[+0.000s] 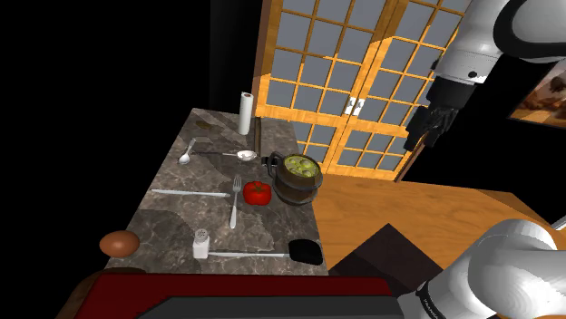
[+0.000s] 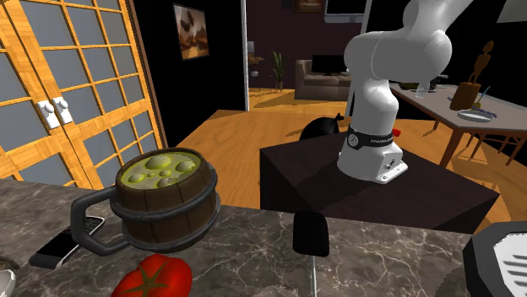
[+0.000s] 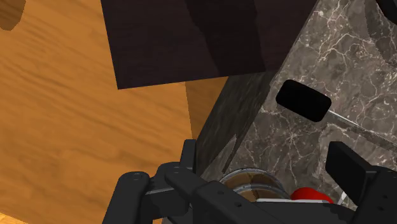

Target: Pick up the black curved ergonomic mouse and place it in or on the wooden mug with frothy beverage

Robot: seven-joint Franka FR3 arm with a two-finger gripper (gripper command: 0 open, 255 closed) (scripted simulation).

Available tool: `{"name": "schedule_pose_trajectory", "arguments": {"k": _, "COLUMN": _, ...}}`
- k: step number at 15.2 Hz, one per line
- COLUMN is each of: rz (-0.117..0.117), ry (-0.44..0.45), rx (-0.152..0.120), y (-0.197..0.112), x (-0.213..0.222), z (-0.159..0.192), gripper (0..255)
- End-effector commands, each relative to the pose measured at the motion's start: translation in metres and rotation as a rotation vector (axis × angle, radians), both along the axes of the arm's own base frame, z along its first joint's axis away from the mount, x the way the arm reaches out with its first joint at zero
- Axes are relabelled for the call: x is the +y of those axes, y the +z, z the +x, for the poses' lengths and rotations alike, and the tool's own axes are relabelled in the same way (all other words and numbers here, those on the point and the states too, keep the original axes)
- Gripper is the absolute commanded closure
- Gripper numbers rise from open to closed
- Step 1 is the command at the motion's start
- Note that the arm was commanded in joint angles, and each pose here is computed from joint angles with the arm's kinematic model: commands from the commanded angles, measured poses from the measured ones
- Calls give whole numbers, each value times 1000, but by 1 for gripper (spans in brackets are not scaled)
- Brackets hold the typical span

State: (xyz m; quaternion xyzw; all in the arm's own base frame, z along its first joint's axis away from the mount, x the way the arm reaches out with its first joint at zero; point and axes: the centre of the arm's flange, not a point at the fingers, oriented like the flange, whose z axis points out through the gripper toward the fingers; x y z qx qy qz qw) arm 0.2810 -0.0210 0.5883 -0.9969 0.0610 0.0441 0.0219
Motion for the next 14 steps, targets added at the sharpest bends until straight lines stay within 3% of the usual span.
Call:
{"name": "schedule_pose_trajectory", "arguments": {"k": 1, "rz": 0, "ry": 0, "rx": 0, "y": 0, "x": 0, "z": 0, "gripper": 0}}
{"name": "schedule_pose_trajectory", "arguments": {"k": 14, "rz": 51, "ry": 362, "rx": -114, "y": -154, "x": 63, "z": 15, "gripper": 0}}
